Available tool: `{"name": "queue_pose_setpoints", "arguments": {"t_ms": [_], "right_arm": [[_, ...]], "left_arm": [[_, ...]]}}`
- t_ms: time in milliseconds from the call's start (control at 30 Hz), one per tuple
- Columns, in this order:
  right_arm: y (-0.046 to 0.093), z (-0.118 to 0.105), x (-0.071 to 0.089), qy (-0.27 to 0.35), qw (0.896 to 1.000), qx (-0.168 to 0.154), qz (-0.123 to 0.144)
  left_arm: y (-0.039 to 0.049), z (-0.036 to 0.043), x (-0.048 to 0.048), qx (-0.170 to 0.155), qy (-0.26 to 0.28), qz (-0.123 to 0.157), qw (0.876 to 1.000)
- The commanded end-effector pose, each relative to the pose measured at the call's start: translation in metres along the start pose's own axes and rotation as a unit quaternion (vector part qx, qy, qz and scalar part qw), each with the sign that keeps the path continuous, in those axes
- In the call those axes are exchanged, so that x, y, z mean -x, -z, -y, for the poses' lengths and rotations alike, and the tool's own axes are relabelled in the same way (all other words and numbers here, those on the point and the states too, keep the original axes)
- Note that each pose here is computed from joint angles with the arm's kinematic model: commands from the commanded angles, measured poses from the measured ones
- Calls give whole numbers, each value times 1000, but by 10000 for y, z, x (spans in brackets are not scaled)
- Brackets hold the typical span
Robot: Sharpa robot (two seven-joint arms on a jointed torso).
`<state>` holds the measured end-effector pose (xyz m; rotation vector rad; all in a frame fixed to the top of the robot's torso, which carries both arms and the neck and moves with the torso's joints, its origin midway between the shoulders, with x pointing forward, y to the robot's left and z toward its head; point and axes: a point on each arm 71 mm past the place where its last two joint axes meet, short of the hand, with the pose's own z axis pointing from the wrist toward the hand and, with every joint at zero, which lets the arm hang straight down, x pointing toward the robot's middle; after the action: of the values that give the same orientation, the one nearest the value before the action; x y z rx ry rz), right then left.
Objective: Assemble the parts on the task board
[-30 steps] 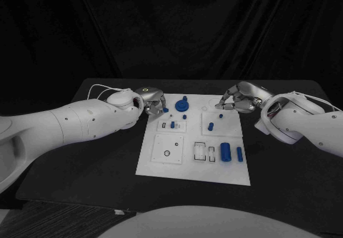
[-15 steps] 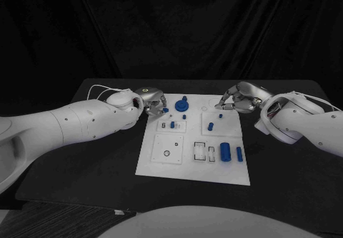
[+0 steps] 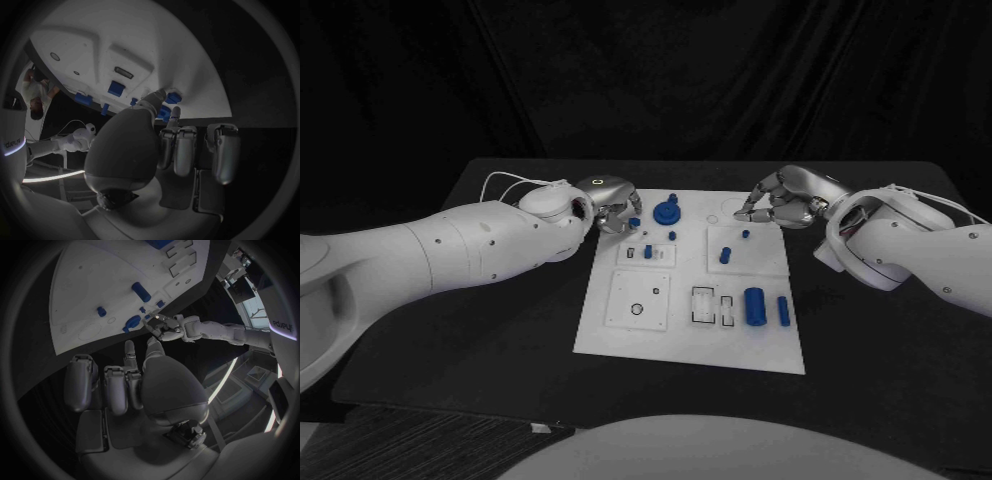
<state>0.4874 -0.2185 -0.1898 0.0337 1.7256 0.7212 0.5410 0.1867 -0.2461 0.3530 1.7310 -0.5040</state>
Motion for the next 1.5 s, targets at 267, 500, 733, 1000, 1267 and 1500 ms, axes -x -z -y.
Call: {"name": "queue_pose_setpoints", "arguments": {"t_ms": [267,500,733,1000,1267,1500], "right_arm": [[6,13,-12,0,1000,-6,-3],[8,17,-12,0,1000,-7,-4],[7,21,-15,0,1000,-8,-5],[4,20,-24,0,1000,-9,-7],[-1,27,-31,0,1000,-10,-8],[-2,35,-33,0,1000,-11,-9]], "left_arm": [[-12,38,-33,-9,0,-11,1000],[2,3,-44,1,0,-13,1000],[21,-42,-50,11,0,-16,1000],[34,-62,-55,13,0,-19,1000],[57,-93,-59,17,0,-22,1000],[68,-111,-63,20,0,-25,999]]}}
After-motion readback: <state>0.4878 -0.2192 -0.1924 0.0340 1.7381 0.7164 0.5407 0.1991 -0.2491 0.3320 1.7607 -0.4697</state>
